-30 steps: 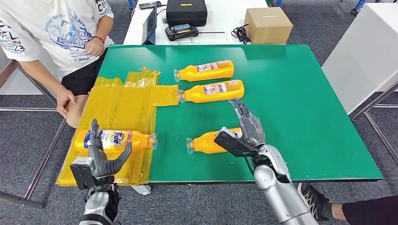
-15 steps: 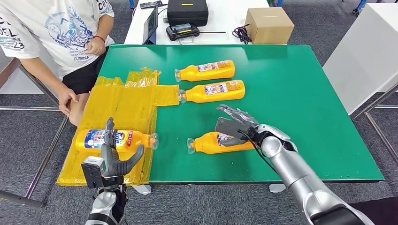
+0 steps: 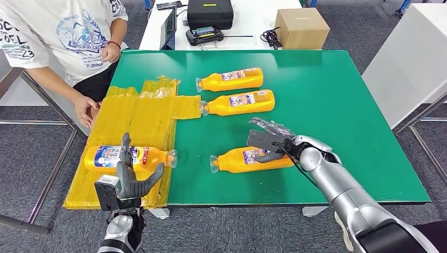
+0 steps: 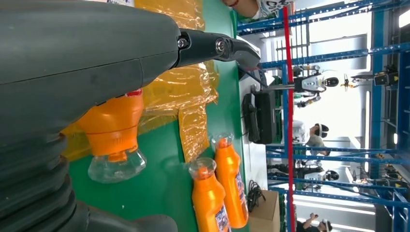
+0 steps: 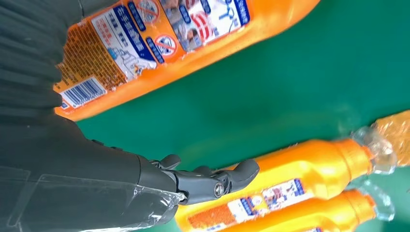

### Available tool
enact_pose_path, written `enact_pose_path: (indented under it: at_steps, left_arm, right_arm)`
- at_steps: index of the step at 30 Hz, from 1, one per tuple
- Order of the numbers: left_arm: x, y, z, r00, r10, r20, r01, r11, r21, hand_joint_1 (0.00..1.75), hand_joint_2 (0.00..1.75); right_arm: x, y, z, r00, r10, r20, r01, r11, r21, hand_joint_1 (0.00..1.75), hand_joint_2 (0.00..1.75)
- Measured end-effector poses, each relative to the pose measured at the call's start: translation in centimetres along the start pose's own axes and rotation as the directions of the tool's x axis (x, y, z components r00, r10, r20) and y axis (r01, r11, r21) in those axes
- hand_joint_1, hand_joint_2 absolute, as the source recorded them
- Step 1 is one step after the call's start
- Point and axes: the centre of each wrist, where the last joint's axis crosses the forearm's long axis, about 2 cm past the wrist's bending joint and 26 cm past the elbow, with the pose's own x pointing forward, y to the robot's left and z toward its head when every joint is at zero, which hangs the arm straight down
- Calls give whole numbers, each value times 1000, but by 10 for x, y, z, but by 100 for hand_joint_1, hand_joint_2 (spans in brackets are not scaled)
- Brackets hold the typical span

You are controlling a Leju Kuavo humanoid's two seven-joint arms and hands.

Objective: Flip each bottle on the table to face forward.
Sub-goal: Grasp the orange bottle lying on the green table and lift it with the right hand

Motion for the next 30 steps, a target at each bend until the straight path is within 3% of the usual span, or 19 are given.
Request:
enact_pose_path:
  at_steps: [7,13,30]
  left_arm:
    - [2,-6,-5,1000,24,6,-24,1000,-12,0,175]
    - [2,-8,-7,999,36,2,-36,999,-10,0,175]
    - [-1,-16,-8,997,68,-20,-69,996,-48,0,175]
  right_arm:
    - [6,-30,4,998,-58,26,55,993,102,0,175]
    - [8,-55,14,1000,16,-23,-12,988,153,0,175]
    - [5,-50,25,987,142,-77,-113,949,294,0,175]
